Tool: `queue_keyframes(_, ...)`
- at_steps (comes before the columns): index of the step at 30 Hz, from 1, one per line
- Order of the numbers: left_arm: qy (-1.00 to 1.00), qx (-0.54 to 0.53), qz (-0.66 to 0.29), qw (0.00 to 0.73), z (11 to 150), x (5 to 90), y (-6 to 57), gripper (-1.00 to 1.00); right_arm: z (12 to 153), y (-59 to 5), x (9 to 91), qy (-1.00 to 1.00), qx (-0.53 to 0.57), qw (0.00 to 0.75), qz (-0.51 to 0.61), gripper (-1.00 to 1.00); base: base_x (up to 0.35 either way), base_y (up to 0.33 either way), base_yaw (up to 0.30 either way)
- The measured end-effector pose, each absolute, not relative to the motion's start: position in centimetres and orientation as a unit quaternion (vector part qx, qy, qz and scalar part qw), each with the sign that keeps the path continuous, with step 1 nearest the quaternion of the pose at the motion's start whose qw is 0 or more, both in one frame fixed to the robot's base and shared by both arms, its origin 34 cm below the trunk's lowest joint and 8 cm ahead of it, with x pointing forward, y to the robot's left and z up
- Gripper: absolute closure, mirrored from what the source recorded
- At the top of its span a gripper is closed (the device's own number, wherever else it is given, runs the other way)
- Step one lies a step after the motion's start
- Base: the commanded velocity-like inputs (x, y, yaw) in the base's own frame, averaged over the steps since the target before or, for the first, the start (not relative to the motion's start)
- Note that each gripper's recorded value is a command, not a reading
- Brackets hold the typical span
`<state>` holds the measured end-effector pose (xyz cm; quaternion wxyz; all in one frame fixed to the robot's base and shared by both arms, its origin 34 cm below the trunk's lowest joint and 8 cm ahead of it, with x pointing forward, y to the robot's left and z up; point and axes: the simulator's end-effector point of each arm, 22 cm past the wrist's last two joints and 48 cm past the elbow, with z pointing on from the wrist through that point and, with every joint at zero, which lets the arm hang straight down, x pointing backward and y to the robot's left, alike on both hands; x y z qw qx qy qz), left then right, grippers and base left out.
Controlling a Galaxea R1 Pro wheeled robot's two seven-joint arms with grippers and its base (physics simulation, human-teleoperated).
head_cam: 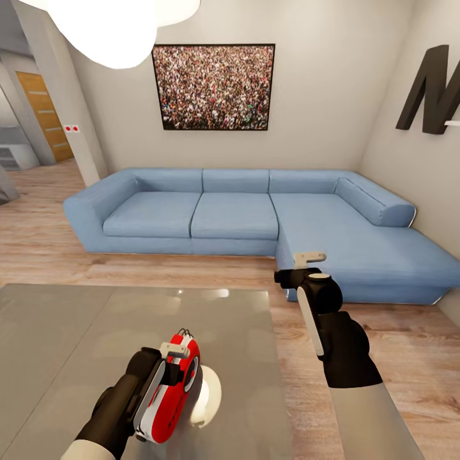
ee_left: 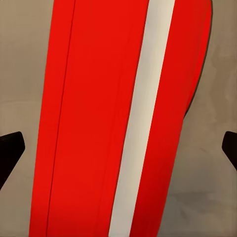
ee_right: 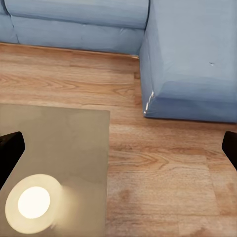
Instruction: Turn on the radio receiver that's on the table in the living room.
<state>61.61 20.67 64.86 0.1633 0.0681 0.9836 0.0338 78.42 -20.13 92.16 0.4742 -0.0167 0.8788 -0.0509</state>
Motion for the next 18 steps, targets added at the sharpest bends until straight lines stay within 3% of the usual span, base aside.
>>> queue_keyframes(18, 0.984, 0.068, 0.034, 0.163, 64.83, 61.59, 20.68, -1.00, 92.13, -20.13, 78.43, 0.879, -0.017, 0.474, -0.051, -1.00, 0.000, 0.000, 0.000)
